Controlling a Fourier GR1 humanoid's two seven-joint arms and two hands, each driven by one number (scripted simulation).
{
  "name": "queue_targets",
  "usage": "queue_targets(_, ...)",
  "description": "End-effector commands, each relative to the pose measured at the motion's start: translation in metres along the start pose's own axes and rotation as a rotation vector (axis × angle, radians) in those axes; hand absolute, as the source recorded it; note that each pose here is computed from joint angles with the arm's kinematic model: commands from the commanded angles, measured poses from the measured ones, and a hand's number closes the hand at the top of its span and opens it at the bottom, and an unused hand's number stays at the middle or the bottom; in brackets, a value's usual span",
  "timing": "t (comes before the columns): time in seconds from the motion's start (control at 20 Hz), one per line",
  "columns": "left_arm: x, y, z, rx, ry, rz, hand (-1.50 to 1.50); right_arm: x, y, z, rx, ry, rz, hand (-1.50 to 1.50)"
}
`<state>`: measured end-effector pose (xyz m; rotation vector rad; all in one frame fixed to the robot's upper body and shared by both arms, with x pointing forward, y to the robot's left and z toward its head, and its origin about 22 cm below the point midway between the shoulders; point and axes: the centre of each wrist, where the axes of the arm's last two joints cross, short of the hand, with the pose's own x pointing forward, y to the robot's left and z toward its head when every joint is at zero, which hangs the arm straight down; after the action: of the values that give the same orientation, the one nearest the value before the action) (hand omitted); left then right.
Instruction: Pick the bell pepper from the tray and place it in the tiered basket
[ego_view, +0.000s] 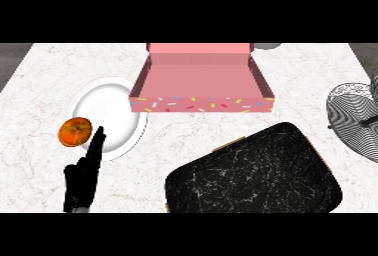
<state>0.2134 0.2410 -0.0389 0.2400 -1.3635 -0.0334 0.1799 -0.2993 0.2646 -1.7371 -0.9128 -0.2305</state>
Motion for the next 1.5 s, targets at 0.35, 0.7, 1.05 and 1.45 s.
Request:
queue_targets(0.35,-0.015,0.0,0.005,0.0,0.077,0.008,0.0,0.032,-0.011,-0.082,0.087,0.216,0.09,1.5)
queue_targets(0.7,0.008,-0.005,-0.006,-0.002,0.053,0.002,0.0,0.047,0.038,-0.09,0.174,0.174,0.129,1.5)
queue_targets(1.05,-0.001,0.011,-0.004,-0.007,0.051,-0.016,0.0,0.032,0.095,-0.125,0.171,0.234,0.19,1.5)
queue_targets(1.45,-0.018,-0.003,-0.003,-0.003,0.077,0.001,0.0,0.01,0.132,-0.133,0.222,0.324,-0.025,1.5)
